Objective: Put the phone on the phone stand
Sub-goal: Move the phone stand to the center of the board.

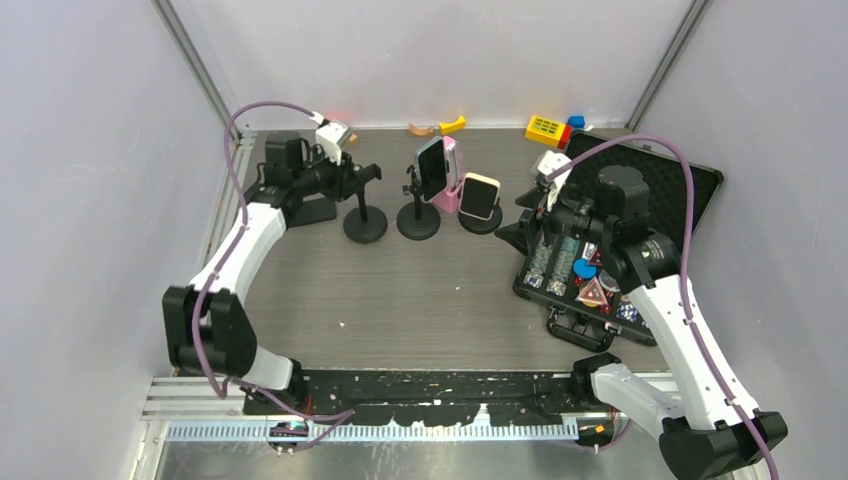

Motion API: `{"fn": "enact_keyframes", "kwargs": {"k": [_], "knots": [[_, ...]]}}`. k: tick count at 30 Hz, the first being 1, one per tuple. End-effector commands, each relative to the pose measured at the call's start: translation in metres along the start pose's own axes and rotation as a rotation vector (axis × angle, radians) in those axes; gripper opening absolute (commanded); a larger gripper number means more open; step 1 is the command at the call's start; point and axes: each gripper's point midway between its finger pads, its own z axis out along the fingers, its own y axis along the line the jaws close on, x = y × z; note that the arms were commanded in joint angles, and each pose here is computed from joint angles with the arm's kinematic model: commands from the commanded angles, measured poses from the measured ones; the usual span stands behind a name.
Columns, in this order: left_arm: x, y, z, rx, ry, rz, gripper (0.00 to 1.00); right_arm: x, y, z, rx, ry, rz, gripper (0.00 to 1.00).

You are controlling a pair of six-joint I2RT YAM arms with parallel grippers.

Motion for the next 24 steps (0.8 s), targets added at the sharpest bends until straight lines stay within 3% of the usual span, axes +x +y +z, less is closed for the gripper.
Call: {"fn": "enact_keyframes", "kwargs": {"k": [1, 7, 13, 20, 21, 24], "knots": [[-0.024, -0.056, -0.056, 0.164, -0.067, 0.093, 0.00, -0.019, 0.006, -0.006, -0.016, -0.053, 0.003, 0.81], [-0.001, -0.119, -0.092, 0.363, -0.141, 0.156, 0.00, -0.020, 0.007, -0.004, -0.023, -0.059, 0.013, 0.81], [0.014, -0.171, -0.100, 0.516, -0.260, 0.241, 0.00, -0.016, 0.006, -0.002, -0.023, -0.054, 0.030, 0.81], [0.033, -0.193, -0.098, 0.598, -0.265, 0.257, 0.00, -0.009, 0.006, -0.002, -0.015, -0.041, 0.048, 0.81], [0.036, -0.192, -0.098, 0.590, -0.256, 0.263, 0.05, -0.008, 0.007, -0.001, -0.016, -0.039, 0.050, 0.81], [0.046, -0.185, -0.099, 0.549, -0.184, 0.265, 0.44, -0.005, 0.006, 0.000, -0.017, -0.034, 0.056, 0.81]]}}
